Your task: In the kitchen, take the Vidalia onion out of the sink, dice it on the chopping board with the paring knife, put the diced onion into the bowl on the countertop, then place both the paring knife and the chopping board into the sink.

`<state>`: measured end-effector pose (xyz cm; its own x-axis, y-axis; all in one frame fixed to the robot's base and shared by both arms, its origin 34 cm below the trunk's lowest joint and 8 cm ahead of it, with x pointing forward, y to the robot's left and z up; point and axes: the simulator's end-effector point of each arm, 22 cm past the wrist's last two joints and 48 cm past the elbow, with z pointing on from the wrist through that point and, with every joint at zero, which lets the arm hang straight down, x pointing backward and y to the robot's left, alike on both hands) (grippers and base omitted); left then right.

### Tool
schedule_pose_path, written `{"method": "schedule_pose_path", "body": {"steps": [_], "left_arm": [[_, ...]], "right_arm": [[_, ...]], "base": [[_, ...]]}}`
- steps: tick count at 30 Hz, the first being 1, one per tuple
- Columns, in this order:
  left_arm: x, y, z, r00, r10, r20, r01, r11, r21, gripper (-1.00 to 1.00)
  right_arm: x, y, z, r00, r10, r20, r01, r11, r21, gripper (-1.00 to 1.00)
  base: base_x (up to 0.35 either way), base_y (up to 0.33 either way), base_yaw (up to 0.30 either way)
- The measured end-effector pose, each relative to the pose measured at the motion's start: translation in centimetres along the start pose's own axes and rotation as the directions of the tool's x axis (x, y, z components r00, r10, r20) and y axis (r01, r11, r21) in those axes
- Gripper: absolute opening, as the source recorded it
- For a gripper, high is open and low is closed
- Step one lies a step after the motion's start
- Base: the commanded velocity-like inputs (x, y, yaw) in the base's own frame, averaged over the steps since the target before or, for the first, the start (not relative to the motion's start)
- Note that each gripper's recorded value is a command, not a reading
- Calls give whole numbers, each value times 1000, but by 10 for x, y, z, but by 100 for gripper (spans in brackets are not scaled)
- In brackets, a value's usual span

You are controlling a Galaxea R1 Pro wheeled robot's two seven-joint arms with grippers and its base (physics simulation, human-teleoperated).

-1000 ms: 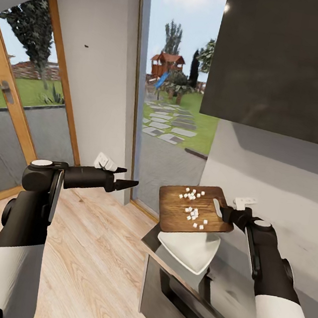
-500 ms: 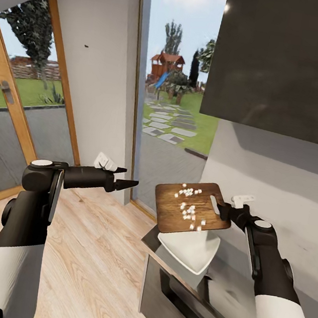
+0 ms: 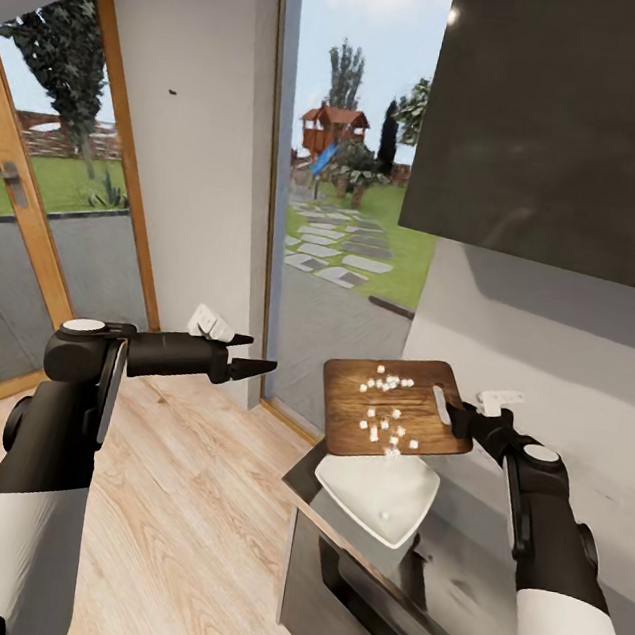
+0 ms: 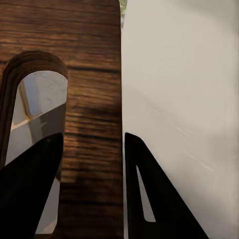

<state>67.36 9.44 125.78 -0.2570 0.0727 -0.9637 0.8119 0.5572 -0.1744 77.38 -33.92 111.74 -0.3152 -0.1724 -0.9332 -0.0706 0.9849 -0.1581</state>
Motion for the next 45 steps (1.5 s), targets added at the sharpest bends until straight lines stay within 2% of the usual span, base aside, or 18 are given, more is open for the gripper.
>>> {"method": "schedule_pose_path", "body": {"steps": [23, 27, 29, 31, 33, 45], "left_arm": [[0, 0, 0, 1000, 1, -1, -1, 1000, 1, 100], [0, 0, 0, 1000, 1, -1, -1, 1000, 1, 100], [0, 0, 0, 1000, 0, -1, 0, 1000, 1, 100], [0, -1, 0, 1000, 1, 0, -1, 1000, 1, 100], [-1, -1, 0, 1000, 2, 1, -2, 1000, 1, 100], [-6, -4, -3, 1000, 11, 6, -11, 1000, 0, 100]], "right_arm": [[0, -1, 0, 1000, 1, 2, -1, 1000, 2, -100], [-9, 0, 0, 999, -14, 44, 14, 1000, -1, -100], [-12, 2, 0, 998, 0, 60, 0, 1000, -11, -100], [-18, 7, -1, 995, 46, 83, -43, 998, -36, -100], [-21, 8, -2, 994, 61, 91, -57, 997, -45, -100], [-25, 8, -4, 993, 69, 98, -64, 997, -47, -100]], "base": [[0, 0, 0], [0, 0, 0], [0, 0, 0], [0, 0, 0], [0, 0, 0], [0, 0, 0]]}}
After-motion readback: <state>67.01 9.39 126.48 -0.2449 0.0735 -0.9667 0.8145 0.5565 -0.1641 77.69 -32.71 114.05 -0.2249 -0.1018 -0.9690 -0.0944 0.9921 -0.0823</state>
